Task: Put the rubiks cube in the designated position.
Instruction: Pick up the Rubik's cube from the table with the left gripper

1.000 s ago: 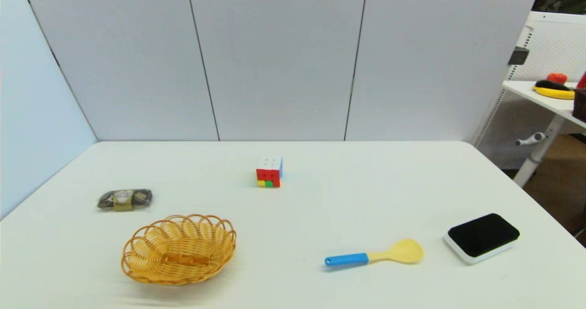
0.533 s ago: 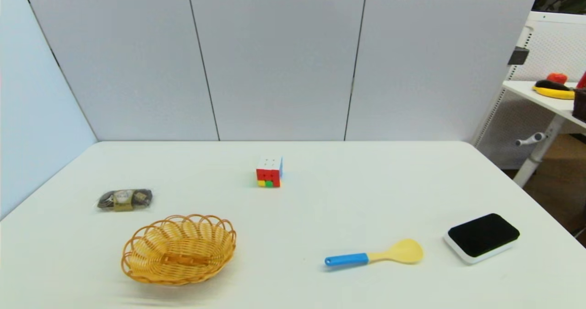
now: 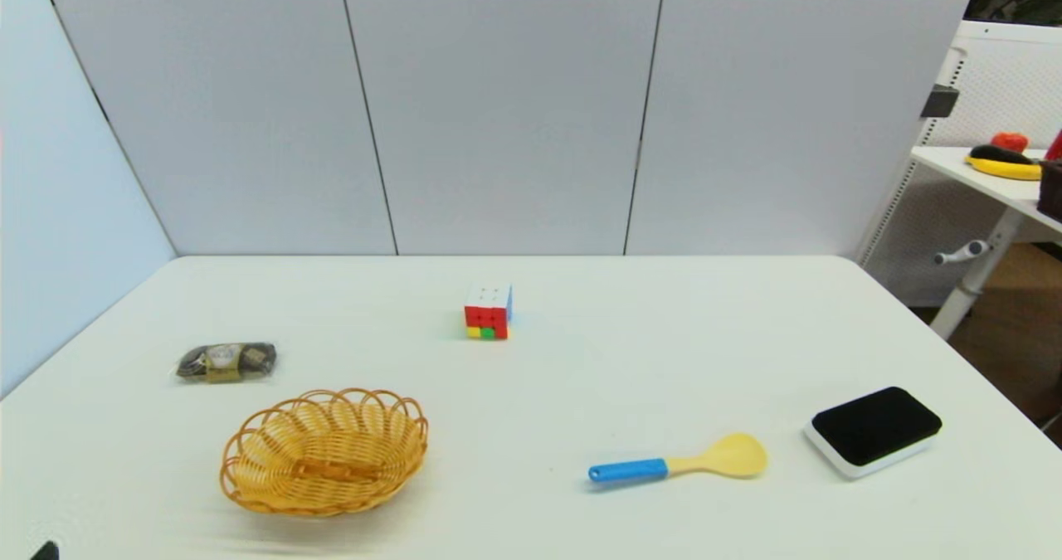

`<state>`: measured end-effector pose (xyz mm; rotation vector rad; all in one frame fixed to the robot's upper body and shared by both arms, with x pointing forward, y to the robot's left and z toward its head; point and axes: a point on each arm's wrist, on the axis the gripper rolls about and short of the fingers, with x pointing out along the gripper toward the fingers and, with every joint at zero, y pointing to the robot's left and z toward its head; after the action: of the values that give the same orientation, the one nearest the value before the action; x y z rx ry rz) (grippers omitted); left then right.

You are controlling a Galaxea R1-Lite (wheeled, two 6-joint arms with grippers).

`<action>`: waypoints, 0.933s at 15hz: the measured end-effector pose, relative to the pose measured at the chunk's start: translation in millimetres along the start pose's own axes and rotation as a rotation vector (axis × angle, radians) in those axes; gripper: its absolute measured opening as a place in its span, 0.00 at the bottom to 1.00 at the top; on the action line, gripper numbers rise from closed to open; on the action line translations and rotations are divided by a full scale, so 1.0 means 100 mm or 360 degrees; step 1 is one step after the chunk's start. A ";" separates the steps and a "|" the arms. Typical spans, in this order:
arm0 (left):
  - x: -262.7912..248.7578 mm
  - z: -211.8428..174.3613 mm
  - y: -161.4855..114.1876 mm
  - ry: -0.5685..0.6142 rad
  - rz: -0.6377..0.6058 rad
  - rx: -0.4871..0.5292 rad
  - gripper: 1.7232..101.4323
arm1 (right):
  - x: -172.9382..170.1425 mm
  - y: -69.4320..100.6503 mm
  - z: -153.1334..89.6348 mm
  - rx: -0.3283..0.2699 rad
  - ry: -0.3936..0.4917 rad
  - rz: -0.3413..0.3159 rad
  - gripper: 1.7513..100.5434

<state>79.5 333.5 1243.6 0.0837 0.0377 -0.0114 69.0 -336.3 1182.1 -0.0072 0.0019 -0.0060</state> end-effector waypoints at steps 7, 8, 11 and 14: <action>1.07 1.18 -0.02 0.0257 -0.0224 0.0132 0.96 | 0.00 0.00 0.00 0.0000 0.0001 0.0000 0.97; 1.32 1.30 -0.06 0.0285 -0.0261 0.0145 0.96 | 0.00 0.00 0.00 0.0000 -0.0001 -0.0001 0.97; 2.16 1.54 -0.23 0.0341 -0.0420 0.0196 0.96 | 0.00 0.00 0.00 0.0000 0.0000 -0.0001 0.97; 2.91 1.54 -0.50 0.0394 -0.0615 0.0222 0.96 | 0.00 0.00 0.00 0.0000 0.0000 -0.0001 0.97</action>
<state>375.1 268.0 1382.0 0.2162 0.3001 -0.3906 69.0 -336.3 1182.1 -0.0070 0.0019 -0.0064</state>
